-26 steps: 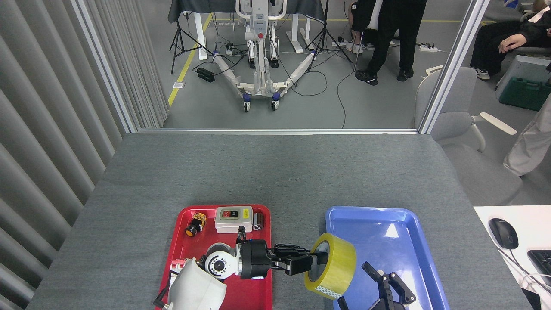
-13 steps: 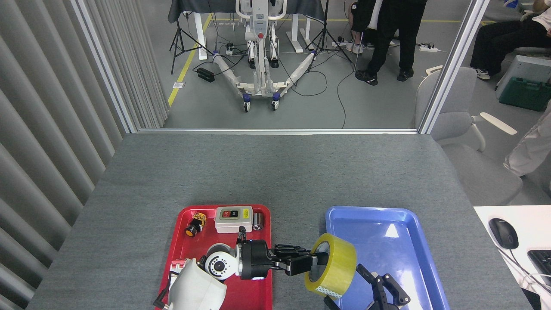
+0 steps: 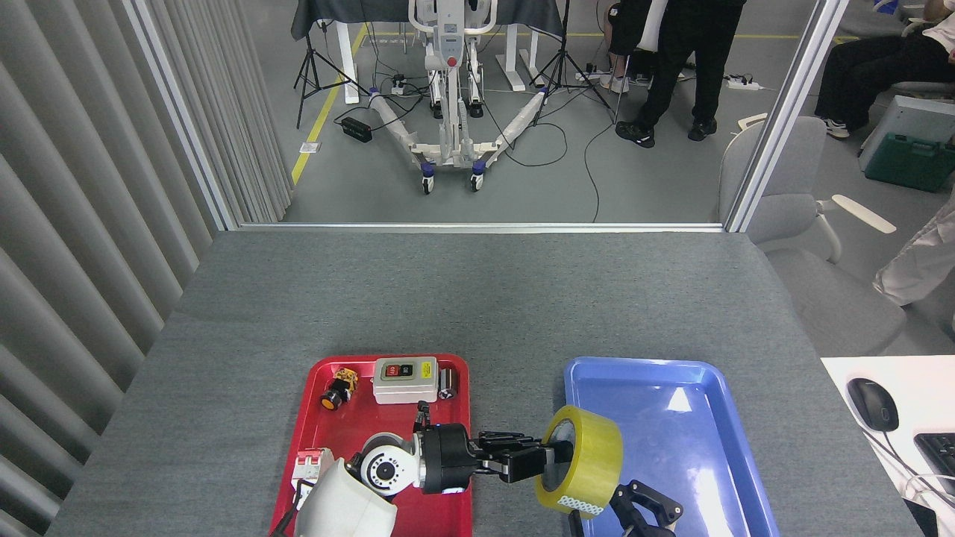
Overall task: Place and move tape with both arms
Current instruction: 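Release the tape roll and withdraw the left gripper to the red tray, then grasp the tape roll with the right gripper and slide it farther into the blue tray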
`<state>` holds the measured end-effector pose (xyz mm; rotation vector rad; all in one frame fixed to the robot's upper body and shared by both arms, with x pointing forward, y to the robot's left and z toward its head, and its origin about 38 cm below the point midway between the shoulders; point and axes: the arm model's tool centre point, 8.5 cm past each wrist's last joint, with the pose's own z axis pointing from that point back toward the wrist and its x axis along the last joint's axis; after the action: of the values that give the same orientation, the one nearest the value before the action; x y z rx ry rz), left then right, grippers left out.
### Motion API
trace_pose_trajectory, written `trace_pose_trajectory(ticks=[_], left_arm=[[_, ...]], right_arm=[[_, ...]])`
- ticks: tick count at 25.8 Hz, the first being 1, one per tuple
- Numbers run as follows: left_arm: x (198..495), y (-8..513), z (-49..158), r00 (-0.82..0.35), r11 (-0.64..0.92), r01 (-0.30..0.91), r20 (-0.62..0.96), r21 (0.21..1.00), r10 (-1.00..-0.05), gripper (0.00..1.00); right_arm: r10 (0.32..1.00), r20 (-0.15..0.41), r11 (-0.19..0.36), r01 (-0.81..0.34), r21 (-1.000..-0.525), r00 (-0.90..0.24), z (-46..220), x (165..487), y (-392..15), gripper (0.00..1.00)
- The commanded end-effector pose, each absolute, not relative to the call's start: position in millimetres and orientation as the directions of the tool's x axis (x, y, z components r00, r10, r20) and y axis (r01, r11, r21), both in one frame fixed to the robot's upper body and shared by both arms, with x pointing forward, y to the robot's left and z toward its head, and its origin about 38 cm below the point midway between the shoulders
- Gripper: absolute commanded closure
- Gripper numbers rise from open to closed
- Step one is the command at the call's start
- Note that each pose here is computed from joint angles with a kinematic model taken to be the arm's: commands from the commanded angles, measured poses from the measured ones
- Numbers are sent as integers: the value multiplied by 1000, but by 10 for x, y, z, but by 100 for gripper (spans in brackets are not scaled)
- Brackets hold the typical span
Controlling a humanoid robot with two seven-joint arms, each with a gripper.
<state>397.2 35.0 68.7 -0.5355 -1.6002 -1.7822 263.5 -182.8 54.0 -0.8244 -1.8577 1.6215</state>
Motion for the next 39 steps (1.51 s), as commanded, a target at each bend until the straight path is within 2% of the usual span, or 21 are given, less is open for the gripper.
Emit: trace_pose_trajectory(ticks=[1, 3, 4, 5, 6, 7, 9, 11, 13, 15, 18, 20, 23, 27, 28, 30, 32, 34, 36, 39], left_arm=[[3897, 341, 648, -709, -55, 699, 681, 713, -184, 98], [3910, 363, 650, -706, -45, 701, 683, 712, -187, 64], [3927, 383, 666, -704, -29, 701, 685, 713, -188, 35], [3947, 412, 676, -701, -12, 702, 687, 712, -190, 18], [3971, 441, 696, -698, 10, 701, 689, 713, -192, 3], [3993, 472, 718, -698, 26, 698, 689, 715, -195, 0], [3993, 486, 755, -710, 27, 685, 676, 728, -199, 0], [3991, 582, 813, -708, 92, 676, 679, 731, -192, 0], [4041, 821, 1025, -723, 216, 632, 667, 744, -181, 0], [4009, 976, 1123, -723, 306, 609, 671, 732, -166, 0], [4228, 1345, 1108, -528, 495, 638, 803, 590, -276, 0], [4328, 1660, 1064, -437, 609, 568, 830, 554, -348, 0], [4232, 2111, 920, -385, 727, 401, 822, 558, -419, 1], [3985, 2633, 903, -357, 787, 193, 789, 586, -500, 1], [3917, 2710, 878, -347, 776, 171, 774, 607, -529, 2], [3801, 2795, 829, -332, 713, 137, 709, 688, -622, 3], [3679, 2870, 771, -303, 622, 95, 618, 777, -725, 5], [3603, 2830, 761, -292, 527, 49, 517, 848, -805, 12], [3579, 2780, 768, -255, 453, 7, 440, 892, -861, 14], [3519, 2573, 659, -209, 319, 5, 313, 948, -926, 10]], right_arm=[[738, 3, 93, 98, -991, -675, 540, 2635, -1792, 92], [738, 3, 93, 98, -991, -675, 540, 2635, -1792, 99], [737, 2, 93, 99, -991, -675, 544, 2640, -1792, 100], [738, 1, 93, 100, -991, -674, 544, 2641, -1797, 100], [737, 2, 93, 99, -991, -675, 544, 2640, -1792, 100], [738, 1, 93, 100, -991, -674, 544, 2641, -1797, 100], [738, 0, 91, 100, -991, -675, 544, 2641, -1801, 100], [740, 1, 93, 101, -991, -672, 546, 2642, -1812, 100], [743, 0, 91, 101, -991, -669, 544, 2640, -1832, 100], [746, 2, 93, 102, -991, -666, 547, 2642, -1852, 100], [755, -4, 84, 103, -991, -656, 548, 2649, -1910, 100], [749, -18, 62, 97, -993, -662, 525, 2649, -1912, 100], [740, -68, -39, 58, -998, -669, 527, 2739, -1968, 100], [830, -136, -194, -50, -980, -541, 526, 2987, -2205, 100], [855, -161, -229, -79, -970, -493, 545, 3070, -2298, 100], [889, -181, -261, -140, -955, -422, 563, 3171, -2415, 100], [895, -201, -310, -230, -923, -399, 553, 3246, -2506, 100], [896, -218, -372, -383, -846, -388, 481, 3265, -2598, 100], [908, -225, -388, -508, -770, -352, 467, 3314, -2663, 100], [925, -227, -375, -641, -670, -303, 454, 3337, -2729, 100]])
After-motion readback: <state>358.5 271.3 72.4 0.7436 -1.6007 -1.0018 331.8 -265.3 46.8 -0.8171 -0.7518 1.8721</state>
